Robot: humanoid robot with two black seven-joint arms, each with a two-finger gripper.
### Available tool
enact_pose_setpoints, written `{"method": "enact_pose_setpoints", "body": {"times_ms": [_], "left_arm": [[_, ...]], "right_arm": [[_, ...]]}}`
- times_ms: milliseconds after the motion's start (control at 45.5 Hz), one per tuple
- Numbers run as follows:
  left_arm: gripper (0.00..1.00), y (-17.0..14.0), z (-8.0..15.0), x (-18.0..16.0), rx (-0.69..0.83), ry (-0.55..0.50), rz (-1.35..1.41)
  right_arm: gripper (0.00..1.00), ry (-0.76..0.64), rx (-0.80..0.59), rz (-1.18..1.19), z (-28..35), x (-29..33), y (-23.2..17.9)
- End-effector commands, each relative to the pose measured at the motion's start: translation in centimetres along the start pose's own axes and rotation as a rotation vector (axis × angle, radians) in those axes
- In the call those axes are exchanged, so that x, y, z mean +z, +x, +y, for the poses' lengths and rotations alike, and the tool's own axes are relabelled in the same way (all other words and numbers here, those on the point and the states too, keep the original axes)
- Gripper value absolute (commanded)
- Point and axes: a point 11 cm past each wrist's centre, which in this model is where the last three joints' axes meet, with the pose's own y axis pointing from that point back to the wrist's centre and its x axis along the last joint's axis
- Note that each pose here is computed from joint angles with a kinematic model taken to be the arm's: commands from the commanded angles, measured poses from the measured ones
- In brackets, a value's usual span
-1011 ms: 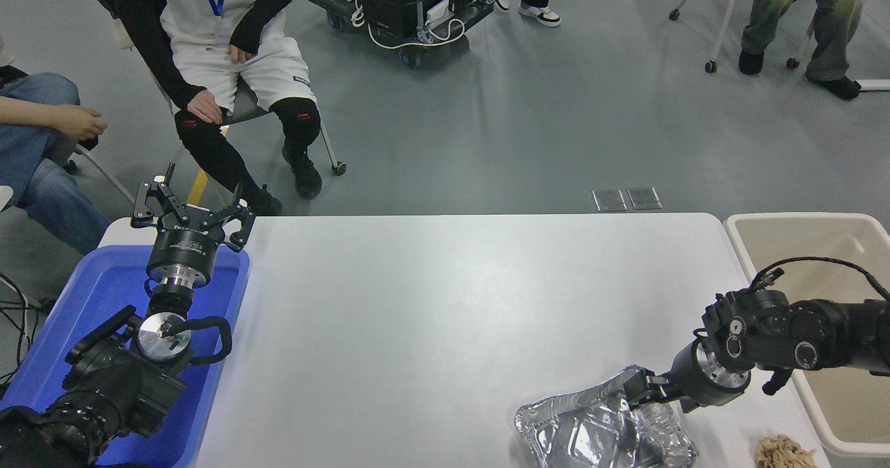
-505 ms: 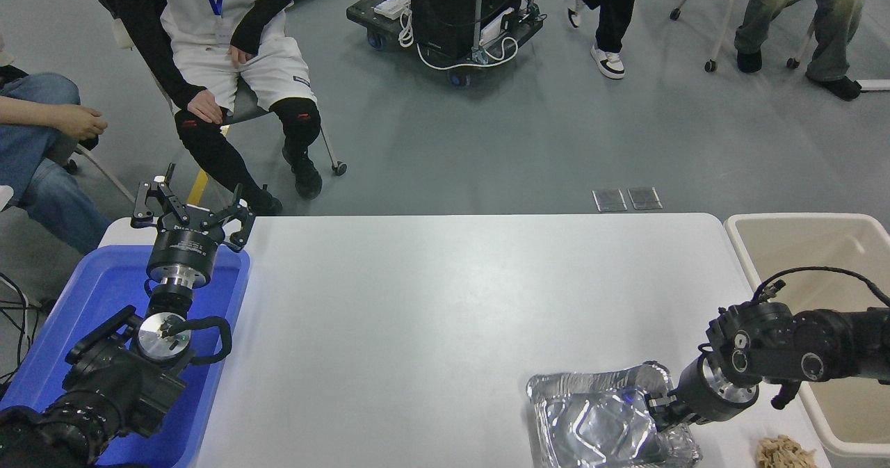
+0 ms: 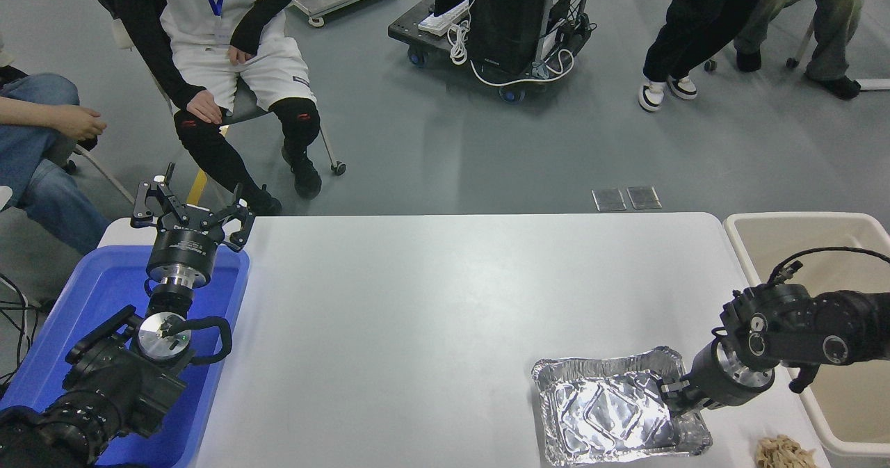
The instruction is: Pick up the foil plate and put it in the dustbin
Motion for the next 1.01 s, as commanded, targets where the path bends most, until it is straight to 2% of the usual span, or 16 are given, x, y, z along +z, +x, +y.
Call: {"method": "enact_pose_setpoints", "body": {"times_ms": [0,176,374,637,989], "left_arm": [[0.99,0.0,0.0,0.0,0.0,0.0,0.0],[0.99,0.0,0.0,0.0,0.0,0.002,0.0],[0.99,0.0,0.0,0.0,0.0,0.0,0.0],[0.99,0.0,0.0,0.0,0.0,0.0,0.0],[0.99,0.0,0.0,0.0,0.0,0.0,0.0]], "right_arm": [[0.0,-0.04,0.02,0.045,5.0,0.6,1.8],[0.0,-0.048,-0.021,0.025,10.1,-0.1,3.2],[0.0,-0.132,-0.039,0.049,16.5,0.3,4.7],[0.0,-0.173,0.142,0.099,24.4,-1.4,7.7],[0.0,-0.205,0.256,0.117,29.2,-2.2,9.0]]}}
